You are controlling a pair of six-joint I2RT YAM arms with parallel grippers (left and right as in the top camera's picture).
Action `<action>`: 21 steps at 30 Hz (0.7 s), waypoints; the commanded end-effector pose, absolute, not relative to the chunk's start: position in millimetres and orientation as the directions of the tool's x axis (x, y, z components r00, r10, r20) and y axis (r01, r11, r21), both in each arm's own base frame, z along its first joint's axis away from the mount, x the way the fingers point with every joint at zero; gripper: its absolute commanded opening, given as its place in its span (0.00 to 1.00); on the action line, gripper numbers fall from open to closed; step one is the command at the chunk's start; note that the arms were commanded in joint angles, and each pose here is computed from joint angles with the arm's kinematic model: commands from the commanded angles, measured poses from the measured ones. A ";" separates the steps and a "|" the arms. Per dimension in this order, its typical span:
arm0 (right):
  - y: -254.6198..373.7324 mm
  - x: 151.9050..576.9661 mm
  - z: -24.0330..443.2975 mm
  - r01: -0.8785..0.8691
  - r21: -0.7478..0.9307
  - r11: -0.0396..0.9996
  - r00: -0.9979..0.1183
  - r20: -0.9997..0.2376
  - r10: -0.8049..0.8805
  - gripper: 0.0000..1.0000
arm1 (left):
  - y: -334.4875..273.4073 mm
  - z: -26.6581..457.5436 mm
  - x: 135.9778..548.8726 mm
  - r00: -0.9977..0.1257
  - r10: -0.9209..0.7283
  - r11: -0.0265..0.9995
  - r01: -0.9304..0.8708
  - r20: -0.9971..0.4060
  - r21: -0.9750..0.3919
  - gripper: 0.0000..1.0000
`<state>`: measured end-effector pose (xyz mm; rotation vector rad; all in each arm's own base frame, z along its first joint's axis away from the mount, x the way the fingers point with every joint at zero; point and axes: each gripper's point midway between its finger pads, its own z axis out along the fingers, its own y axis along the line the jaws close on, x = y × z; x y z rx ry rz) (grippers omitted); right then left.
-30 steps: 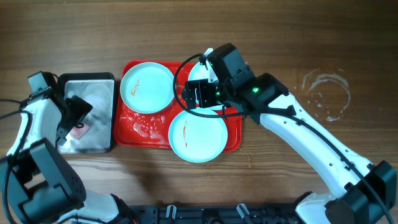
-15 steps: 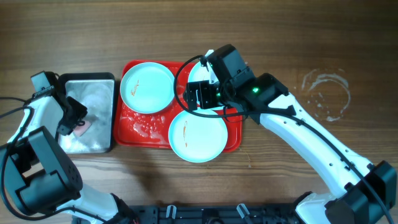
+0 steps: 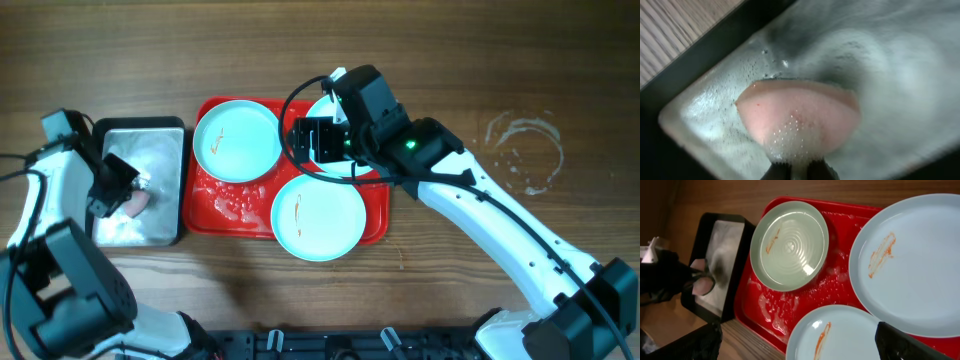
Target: Clean dirty plates on tray and stack at the side
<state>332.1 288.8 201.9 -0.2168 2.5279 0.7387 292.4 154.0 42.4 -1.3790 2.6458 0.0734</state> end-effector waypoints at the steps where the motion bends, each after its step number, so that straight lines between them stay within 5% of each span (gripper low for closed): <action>1: 297.8 344.3 198.4 -0.226 0.504 0.834 -0.874 -0.483 0.055 0.99 | 142.3 104.9 318.7 -0.591 -0.774 0.631 -0.751 -0.227 -0.196 0.04; 10: 343.4 355.9 125.6 -0.174 0.579 0.796 -0.936 -0.348 0.049 0.93 | 115.7 146.8 306.5 -0.655 -0.712 0.700 -0.685 -0.253 -0.200 0.04; 18: 357.5 354.3 67.7 -0.136 0.543 0.829 -0.957 -0.289 0.032 0.51 | 85.3 145.8 314.6 -0.726 -0.637 0.770 -0.615 -0.259 -0.168 0.04; 21: 353.0 361.1 55.7 -0.113 0.504 0.856 -0.950 -0.307 0.056 0.47 | 84.0 145.7 315.1 -0.734 -0.624 0.779 -0.609 -0.268 -0.149 0.04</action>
